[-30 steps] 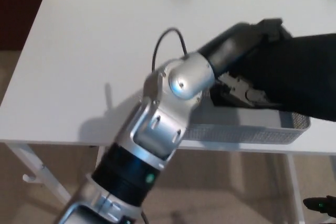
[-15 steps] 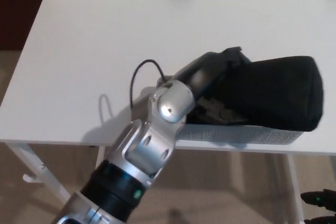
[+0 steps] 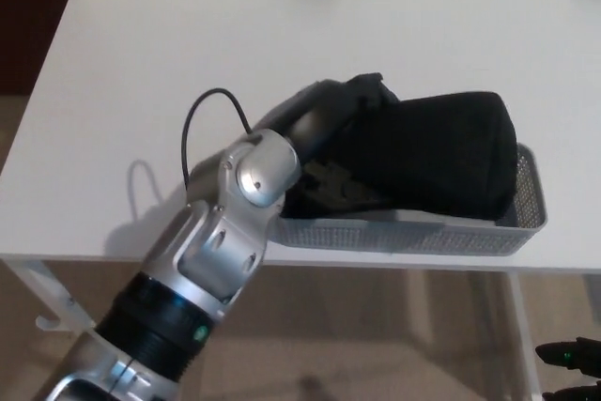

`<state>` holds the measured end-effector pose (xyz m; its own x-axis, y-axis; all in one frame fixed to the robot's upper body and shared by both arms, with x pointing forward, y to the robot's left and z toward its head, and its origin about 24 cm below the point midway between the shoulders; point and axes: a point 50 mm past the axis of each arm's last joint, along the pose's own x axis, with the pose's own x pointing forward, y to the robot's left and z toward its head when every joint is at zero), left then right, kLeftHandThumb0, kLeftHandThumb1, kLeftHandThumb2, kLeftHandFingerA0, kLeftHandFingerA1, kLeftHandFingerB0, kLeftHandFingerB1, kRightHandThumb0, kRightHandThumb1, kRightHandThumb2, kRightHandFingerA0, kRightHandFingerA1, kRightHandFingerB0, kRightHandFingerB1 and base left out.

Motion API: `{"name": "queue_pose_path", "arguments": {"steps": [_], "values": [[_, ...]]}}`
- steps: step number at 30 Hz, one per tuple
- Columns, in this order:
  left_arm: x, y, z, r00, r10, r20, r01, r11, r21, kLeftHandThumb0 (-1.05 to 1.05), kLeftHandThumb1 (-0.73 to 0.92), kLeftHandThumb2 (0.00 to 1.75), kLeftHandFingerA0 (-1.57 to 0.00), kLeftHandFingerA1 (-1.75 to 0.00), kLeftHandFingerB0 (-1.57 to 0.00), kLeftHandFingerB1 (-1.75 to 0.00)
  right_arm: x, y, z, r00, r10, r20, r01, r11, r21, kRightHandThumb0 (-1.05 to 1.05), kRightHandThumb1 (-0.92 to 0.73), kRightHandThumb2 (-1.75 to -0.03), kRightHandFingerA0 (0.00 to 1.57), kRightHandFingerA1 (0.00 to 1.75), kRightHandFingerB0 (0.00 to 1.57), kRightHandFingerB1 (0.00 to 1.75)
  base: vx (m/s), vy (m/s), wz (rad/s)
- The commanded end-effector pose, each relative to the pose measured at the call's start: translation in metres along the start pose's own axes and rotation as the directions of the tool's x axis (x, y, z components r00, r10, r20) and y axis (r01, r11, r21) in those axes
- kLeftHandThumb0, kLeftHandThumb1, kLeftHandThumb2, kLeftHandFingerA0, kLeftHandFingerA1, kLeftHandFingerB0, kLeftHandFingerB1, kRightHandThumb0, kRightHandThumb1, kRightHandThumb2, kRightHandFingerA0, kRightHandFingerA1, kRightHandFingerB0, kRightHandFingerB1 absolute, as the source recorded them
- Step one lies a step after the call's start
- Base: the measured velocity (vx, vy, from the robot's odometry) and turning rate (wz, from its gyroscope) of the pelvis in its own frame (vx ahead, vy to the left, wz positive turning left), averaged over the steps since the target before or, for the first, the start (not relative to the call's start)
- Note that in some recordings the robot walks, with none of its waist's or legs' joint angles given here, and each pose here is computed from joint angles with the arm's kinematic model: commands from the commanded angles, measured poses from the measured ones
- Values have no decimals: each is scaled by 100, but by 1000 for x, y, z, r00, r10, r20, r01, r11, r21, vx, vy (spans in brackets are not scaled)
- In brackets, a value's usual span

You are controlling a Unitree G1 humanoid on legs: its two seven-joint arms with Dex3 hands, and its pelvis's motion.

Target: The robot walk towards a table in front and pick up a black pencil case on the left hand side and put the pencil case into a small container on the right hand side

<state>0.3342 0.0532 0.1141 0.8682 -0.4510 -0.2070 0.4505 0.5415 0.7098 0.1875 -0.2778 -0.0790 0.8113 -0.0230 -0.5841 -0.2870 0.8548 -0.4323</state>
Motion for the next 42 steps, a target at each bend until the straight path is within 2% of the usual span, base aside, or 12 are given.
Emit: {"name": "queue_pose_path", "arguments": {"steps": [1,2,9,23,27,32,33,34,35,37,41,42], "values": [[-5,19,-12,997,-9,-79,21,987,158,-84,49,86,0,0,0,-1,-2,-4,-4,1000,-2,-13,2,1000,-11,-33,-68,-60,52,45,46,40,0,0,0],[-7,18,-13,996,-29,-87,44,983,180,-86,57,57,0,0,0,0,-2,-4,-4,1000,0,-20,0,1000,-20,-34,-68,-60,53,45,46,40,0,0,0],[-10,13,-13,991,-80,-110,99,979,180,-96,61,59,0,0,0,0,-2,-4,-2,1000,6,-13,-6,1000,-17,-32,-68,-60,54,45,46,40,0,0,0],[-13,21,-8,988,-111,-105,129,974,185,-100,61,60,0,0,0,0,2,-7,2,1000,8,-20,-9,1000,-27,-33,-68,-60,55,45,45,39,0,0,0],[-16,22,-5,990,-111,-85,125,976,180,-99,62,59,0,0,0,0,1,-4,1,1000,10,-24,-11,1000,-20,-33,-68,-60,54,45,46,39,0,0,0],[-30,41,9,997,-71,18,67,981,182,-99,63,61,0,0,0,0,2,-3,3,1000,16,-16,-16,1000,-16,-33,-69,-60,53,45,44,39,0,0,0],[-37,46,15,997,-61,49,51,983,175,-95,63,60,0,0,0,0,1,-3,3,1000,17,-18,-17,1000,-10,-33,-68,-60,53,45,44,39,0,0,0],[-54,57,29,991,-37,128,14,983,180,-90,48,82,0,0,0,0,1,-4,2,1000,20,-12,-20,1000,-15,-33,-69,-60,52,45,45,40,0,0,0],[-67,62,37,984,-22,177,-12,982,190,-89,62,60,0,0,0,0,1,-3,2,1000,21,-11,-21,1000,-17,-33,-68,-60,53,45,46,40,0,0,0],[-85,66,47,967,-7,253,-48,976,211,-91,64,60,0,0,0,0,0,-2,0,1000,22,-19,-22,1000,-14,-33,-69,-60,54,45,46,39,0,0,0],[-155,57,64,892,8,451,-75,989,130,-88,62,60,0,-3,0,-6,-6,-1,-9,999,27,-45,-29,999,-24,-33,-68,-60,57,45,46,39,0,0,0],[-174,50,63,864,-14,504,-27,997,76,-82,47,87,0,0,-1,-7,-7,0,-11,998,25,-50,-25,1000,-8,-31,-68,-60,58,46,46,40,0,0,0]]}}
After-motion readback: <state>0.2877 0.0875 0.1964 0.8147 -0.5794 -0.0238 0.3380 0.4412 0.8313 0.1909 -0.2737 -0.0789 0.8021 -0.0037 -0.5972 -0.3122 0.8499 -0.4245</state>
